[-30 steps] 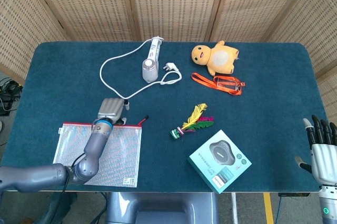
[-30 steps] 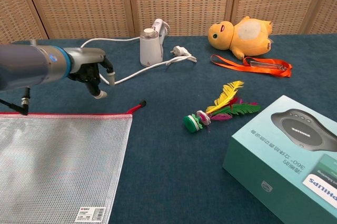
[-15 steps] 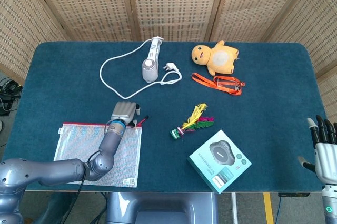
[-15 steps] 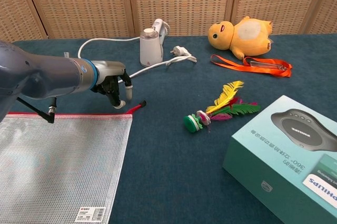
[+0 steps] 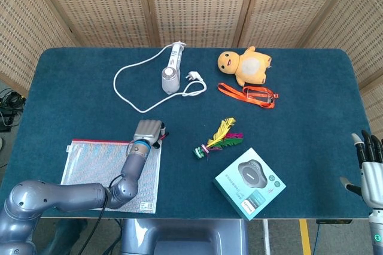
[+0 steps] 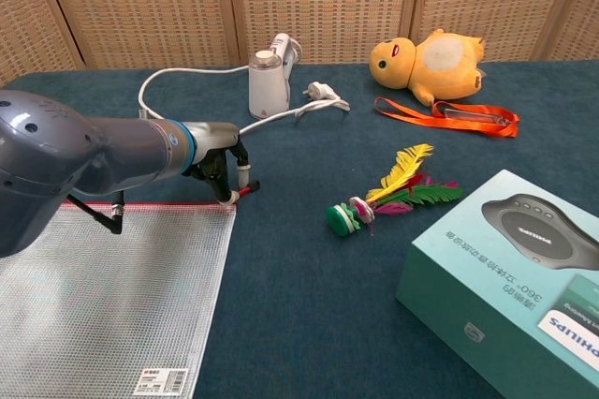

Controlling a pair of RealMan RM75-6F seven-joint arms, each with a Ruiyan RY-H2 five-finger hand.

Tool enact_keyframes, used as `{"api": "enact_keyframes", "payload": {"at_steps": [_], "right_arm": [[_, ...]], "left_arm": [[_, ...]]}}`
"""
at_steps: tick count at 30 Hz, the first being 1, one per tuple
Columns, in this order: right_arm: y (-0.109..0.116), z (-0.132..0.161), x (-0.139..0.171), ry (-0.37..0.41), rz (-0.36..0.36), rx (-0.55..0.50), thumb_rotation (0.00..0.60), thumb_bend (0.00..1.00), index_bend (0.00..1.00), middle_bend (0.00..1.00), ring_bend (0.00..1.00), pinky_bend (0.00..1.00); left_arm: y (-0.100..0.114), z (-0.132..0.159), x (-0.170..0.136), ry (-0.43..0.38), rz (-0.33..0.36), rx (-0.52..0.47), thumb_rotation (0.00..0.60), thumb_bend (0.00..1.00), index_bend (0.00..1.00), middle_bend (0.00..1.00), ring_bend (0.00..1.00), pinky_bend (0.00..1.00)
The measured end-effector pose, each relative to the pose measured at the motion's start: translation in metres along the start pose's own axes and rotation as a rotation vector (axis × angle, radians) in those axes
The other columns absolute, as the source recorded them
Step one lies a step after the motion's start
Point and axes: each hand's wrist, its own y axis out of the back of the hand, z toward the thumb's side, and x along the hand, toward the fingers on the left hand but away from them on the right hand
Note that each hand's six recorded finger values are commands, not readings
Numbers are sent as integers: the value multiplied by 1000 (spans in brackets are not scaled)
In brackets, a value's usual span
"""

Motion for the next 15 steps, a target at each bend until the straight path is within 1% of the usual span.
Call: {"api": "enact_keyframes", "payload": {"at_steps": [7, 10, 15], "right_arm": [[-1, 0, 0, 2, 4, -2, 600, 0, 76, 0, 0, 0], [-1, 1, 0, 3, 6, -2, 600, 0, 76, 0, 0, 0], [-2, 1, 0, 4, 7, -2, 600, 0, 78, 0, 0, 0]], "left_arm": [[-2, 2, 2, -2, 3, -3, 600, 446, 441, 897, 886, 939], [-6, 4, 2, -11, -7, -10, 600, 446, 441, 897, 886, 939], [-7, 7, 4, -13, 4, -5, 600, 443, 441, 897, 886, 938]]}}
